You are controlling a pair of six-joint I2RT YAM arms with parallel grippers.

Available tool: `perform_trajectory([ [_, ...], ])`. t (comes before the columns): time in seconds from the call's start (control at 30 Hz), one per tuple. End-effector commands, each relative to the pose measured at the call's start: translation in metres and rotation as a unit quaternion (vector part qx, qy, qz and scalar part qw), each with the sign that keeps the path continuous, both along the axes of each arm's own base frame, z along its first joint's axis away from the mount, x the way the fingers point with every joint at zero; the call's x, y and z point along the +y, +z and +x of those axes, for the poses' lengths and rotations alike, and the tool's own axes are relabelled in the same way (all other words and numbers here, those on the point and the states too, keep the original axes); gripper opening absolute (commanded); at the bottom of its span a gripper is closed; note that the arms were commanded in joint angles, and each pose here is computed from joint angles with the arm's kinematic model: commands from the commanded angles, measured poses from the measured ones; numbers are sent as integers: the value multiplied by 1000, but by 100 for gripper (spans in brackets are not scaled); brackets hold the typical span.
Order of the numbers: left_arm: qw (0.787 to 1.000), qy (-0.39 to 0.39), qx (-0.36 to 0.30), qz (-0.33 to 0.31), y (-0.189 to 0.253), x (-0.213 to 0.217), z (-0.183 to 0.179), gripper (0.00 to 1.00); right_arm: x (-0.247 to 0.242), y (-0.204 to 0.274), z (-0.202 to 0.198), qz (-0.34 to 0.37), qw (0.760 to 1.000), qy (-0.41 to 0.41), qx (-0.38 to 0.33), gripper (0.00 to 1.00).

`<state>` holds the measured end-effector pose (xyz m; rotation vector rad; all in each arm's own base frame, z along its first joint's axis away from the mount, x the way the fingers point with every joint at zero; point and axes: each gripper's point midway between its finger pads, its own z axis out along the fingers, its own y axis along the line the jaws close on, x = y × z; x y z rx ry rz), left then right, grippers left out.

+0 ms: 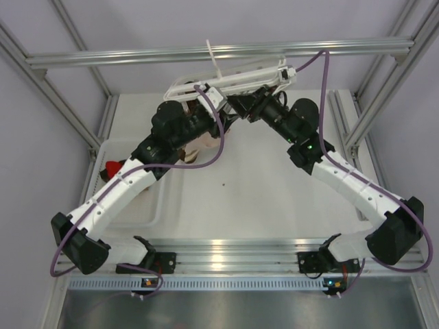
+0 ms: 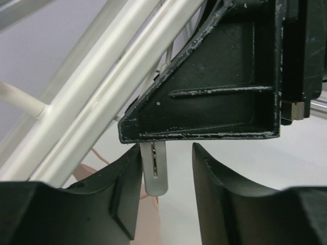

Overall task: Clip the socks to the hanger
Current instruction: Open the clamp at the hanger.

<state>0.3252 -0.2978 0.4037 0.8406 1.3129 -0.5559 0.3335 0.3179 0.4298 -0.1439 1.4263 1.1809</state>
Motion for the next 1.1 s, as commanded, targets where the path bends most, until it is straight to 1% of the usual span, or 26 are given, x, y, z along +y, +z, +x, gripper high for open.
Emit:
perform_trajectory([
  [0.0, 998, -31, 54, -2, -15, -10, -22, 49, 2, 10, -8, 10, 999, 35, -2, 0],
  [0.03, 998, -21, 57, -4, -16, -6, -22, 52, -1, 11, -6, 12, 999, 35, -2, 0],
  [0.13, 997, -2, 73, -19, -16, 3, -24, 55, -5, 12, -4, 16, 999, 37, -2, 0],
  [0.23, 995, 14, 86, -42, -15, 17, -28, 56, -5, 13, -5, 21, 999, 46, 1, 0],
  [0.27, 995, 17, 87, -53, -12, 23, -31, 56, -5, 13, -6, 23, 998, 52, 0, 0],
  [0.3, 992, 12, 102, -70, -10, 25, -34, 56, -5, 15, -7, 26, 998, 54, 2, 0],
  [0.37, 989, 24, 111, -99, -2, 43, -30, 56, -4, 18, -8, 28, 998, 61, -3, 0],
  [0.4, 982, 29, 135, -126, 1, 56, -24, 57, -4, 18, -8, 29, 998, 62, -2, 0],
  [0.47, 975, 28, 158, -154, 8, 73, -24, 58, -5, 19, -8, 29, 998, 64, -4, 0],
  [0.5, 967, 27, 181, -180, 11, 80, -25, 59, -6, 19, -8, 29, 998, 63, -5, 0],
  [0.53, 963, 33, 188, -189, 11, 94, -22, 59, -7, 19, -7, 28, 998, 62, -5, 0],
  [0.57, 962, 38, 187, -196, 14, 102, -27, 61, -7, 20, -7, 28, 998, 64, -6, 0],
  [0.6, 958, 59, 203, -195, 7, 113, -25, 67, -7, 18, -6, 27, 998, 64, -5, 0],
  [0.67, 953, 92, 208, -201, 3, 131, -29, 69, -8, 18, -6, 25, 998, 64, -5, 0],
  [0.7, 946, 122, 220, -206, -4, 149, -25, 70, -7, 16, -5, 22, 998, 65, -3, 0],
  [0.77, 943, 152, 223, -196, -12, 166, -30, 71, -7, 15, -5, 20, 998, 67, -4, 0],
  [0.8, 946, 174, 210, -172, -17, 178, -29, 71, -7, 16, -5, 17, 998, 68, -8, 0],
  [0.83, 939, 195, 246, -141, -39, 185, -35, 71, -7, 16, -5, 15, 998, 67, -13, 0],
  [0.87, 936, 225, 243, -122, -41, 196, -33, 71, -7, 17, -6, 14, 997, 68, -17, 0],
  [0.9, 936, 242, 243, -84, -52, 204, -35, 71, -7, 18, -6, 11, 997, 68, -20, 0],
  [0.93, 928, 266, 252, -63, -62, 213, -36, 71, -8, 19, -6, 9, 998, 66, -22, 0],
  [0.97, 913, 287, 287, -34, -83, 222, -43, 71, -8, 19, -5, 7, 998, 67, -22, 0],
  [1.0, 902, 317, 292, -7, -94, 236, -42, 71, -7, 20, -6, 6, 997, 67, -25, 0],
  [1.07, 881, 339, 330, 24, -118, 248, -52, 71, -8, 21, -5, 4, 998, 64, -28, 0],
])
